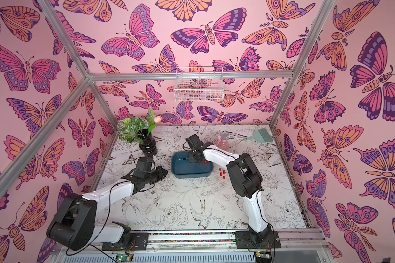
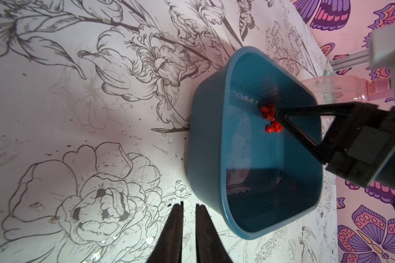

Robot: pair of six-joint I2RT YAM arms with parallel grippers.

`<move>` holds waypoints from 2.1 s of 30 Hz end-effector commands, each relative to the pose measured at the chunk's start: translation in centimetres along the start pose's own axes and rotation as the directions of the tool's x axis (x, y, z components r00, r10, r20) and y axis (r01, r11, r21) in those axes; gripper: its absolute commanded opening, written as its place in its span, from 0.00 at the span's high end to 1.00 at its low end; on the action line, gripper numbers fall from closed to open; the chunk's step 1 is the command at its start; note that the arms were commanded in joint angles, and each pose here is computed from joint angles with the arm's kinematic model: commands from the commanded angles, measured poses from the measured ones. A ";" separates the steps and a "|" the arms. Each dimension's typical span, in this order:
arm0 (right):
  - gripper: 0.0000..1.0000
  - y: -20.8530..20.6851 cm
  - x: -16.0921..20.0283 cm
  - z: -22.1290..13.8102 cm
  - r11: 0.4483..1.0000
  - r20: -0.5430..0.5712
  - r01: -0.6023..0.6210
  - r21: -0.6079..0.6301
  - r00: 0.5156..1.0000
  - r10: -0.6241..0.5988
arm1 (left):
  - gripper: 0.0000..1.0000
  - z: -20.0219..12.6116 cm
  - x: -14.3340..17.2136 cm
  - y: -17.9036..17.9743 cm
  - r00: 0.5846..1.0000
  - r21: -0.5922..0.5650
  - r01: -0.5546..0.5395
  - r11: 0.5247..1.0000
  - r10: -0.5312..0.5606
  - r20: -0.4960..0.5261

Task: Take the screw protection sleeves out of the storage box
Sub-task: Pick up the screw protection sleeve from the storage box, then place the screw protection sleeve at the center of the board.

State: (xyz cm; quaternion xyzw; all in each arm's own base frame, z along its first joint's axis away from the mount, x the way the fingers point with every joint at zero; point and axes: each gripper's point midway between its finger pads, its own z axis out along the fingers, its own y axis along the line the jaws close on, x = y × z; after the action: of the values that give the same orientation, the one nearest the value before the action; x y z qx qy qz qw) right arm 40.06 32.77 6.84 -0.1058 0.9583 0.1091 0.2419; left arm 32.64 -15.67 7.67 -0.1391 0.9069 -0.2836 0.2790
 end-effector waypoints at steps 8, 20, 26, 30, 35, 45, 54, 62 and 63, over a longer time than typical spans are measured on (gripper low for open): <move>0.88 -0.5 0.4 -7.0 1.000 0.074 0.008 -0.004 0.997 -0.008 | 0.83 0.1 0.0 0.3 1.000 -0.006 0.001 1.000 -0.001 -0.003; 0.88 -5.4 3.9 -12.5 0.994 0.087 0.019 0.105 0.996 -0.029 | 0.83 0.1 0.1 0.5 1.000 -0.012 0.007 1.000 -0.007 -0.005; 0.89 -8.6 5.2 -14.0 0.991 0.100 -0.030 0.134 0.995 0.017 | 0.83 0.5 0.4 0.9 1.000 -0.024 0.013 1.000 -0.014 -0.010; 0.89 -10.0 6.1 -13.8 0.988 0.092 -0.054 0.141 0.995 0.041 | 0.83 1.7 0.7 1.6 0.999 -0.047 0.013 0.999 -0.015 -0.032; 0.89 -12.0 7.3 -12.7 0.984 0.067 -0.095 0.148 0.994 0.086 | 0.83 2.1 0.8 1.7 0.999 -0.051 0.010 0.999 -0.012 -0.046; 0.87 -14.4 8.9 -11.0 0.978 0.033 -0.149 0.145 0.989 0.145 | 0.83 2.2 0.9 2.0 0.999 -0.060 0.011 0.998 -0.014 -0.047; 0.72 -13.9 8.5 -10.7 0.981 0.026 -0.162 0.103 0.987 0.160 | 0.83 1.9 0.8 1.8 0.999 -0.054 0.009 0.998 -0.011 -0.043; 0.66 -11.6 6.9 -12.2 0.989 0.026 -0.150 -0.003 0.988 0.150 | 0.83 1.3 0.6 1.6 1.000 -0.048 0.011 0.999 -0.013 -0.028; 0.65 -11.3 6.7 -12.4 0.989 0.019 -0.146 -0.018 0.989 0.146 | 0.83 1.1 0.6 1.5 1.000 -0.045 0.011 0.999 -0.012 -0.025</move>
State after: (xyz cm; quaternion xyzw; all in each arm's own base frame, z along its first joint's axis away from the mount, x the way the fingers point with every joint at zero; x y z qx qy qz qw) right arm 31.01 16.41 9.80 -0.0246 0.9675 0.0990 0.2314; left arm 32.44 -15.57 4.76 -0.1463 0.9203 -0.2657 0.2470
